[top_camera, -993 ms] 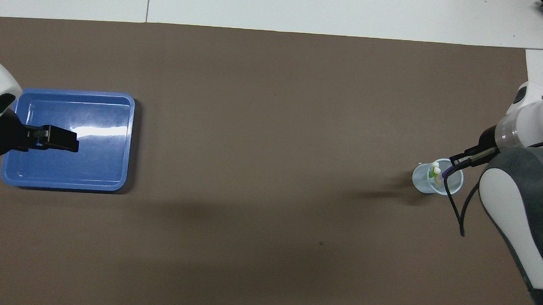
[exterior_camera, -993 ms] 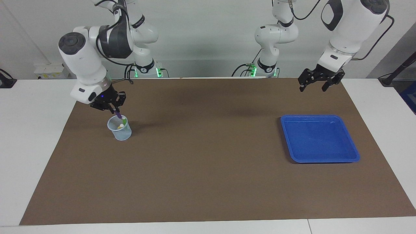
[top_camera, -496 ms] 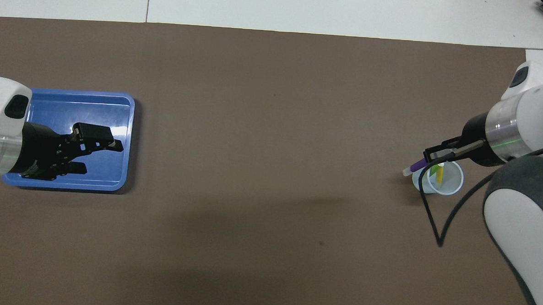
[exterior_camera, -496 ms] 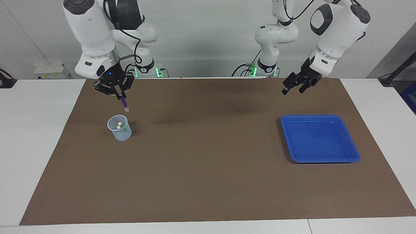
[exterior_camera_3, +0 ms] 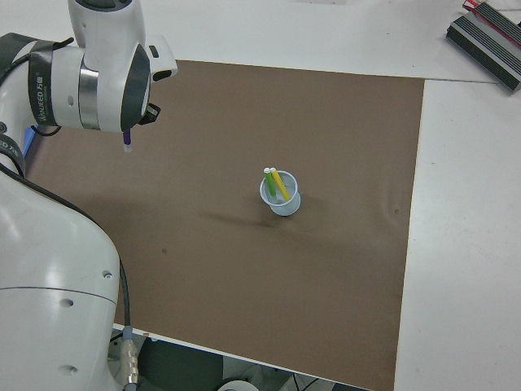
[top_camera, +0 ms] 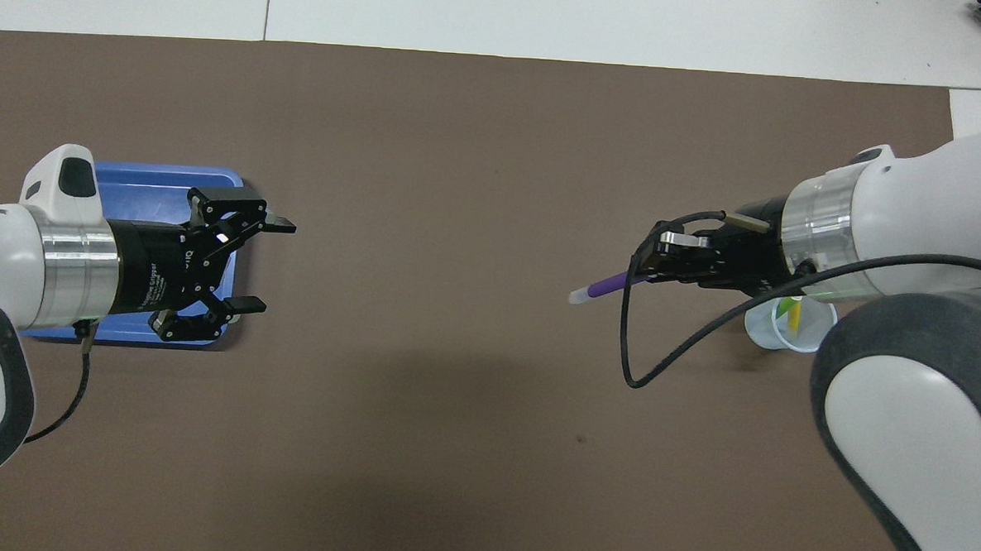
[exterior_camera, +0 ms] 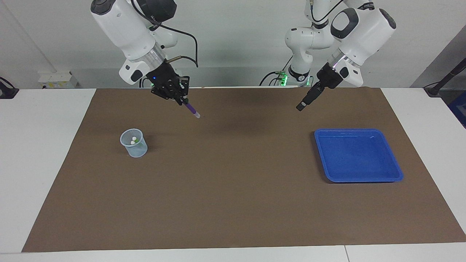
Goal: Right arm passes pens to left for tray arrangement
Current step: 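Lift the purple pen with the right gripper while the left gripper approaches, then close the left gripper on the purple pen and open the right gripper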
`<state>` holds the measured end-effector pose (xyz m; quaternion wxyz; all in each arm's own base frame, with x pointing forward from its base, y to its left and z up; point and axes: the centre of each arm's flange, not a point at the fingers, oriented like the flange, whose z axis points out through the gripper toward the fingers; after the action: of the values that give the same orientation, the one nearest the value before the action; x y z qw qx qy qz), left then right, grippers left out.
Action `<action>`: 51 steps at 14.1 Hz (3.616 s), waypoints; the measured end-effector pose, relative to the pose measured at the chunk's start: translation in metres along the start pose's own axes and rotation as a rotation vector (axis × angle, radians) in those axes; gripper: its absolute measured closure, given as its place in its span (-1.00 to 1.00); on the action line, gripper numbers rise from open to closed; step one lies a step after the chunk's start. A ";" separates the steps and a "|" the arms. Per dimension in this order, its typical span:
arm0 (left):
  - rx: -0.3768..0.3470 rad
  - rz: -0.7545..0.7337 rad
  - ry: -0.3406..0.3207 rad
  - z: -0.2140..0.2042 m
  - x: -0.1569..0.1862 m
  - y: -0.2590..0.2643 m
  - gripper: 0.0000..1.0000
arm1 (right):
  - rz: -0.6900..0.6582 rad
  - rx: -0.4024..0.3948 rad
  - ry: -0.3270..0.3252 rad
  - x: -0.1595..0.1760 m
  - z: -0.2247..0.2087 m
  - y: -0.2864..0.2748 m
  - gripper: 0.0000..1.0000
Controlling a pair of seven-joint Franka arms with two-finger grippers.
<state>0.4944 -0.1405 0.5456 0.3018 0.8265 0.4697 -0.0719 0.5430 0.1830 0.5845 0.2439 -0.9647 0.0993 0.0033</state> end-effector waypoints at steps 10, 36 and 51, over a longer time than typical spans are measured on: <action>-0.272 -0.618 0.001 0.042 -0.053 0.004 -1.00 | 0.410 0.285 0.136 -0.067 0.075 -0.095 0.61; -0.211 -0.591 -0.108 0.076 -0.110 -0.004 0.07 | 0.404 0.286 0.117 -0.083 0.080 -0.107 0.61; -0.145 -0.566 -0.134 0.070 -0.105 -0.007 0.64 | 0.416 0.278 0.117 -0.076 0.078 -0.099 -0.16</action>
<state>0.4422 -0.2547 0.5282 0.3583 0.6324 0.6644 -0.1740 0.4910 0.3194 0.5669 0.3622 -0.8792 0.3090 -0.0158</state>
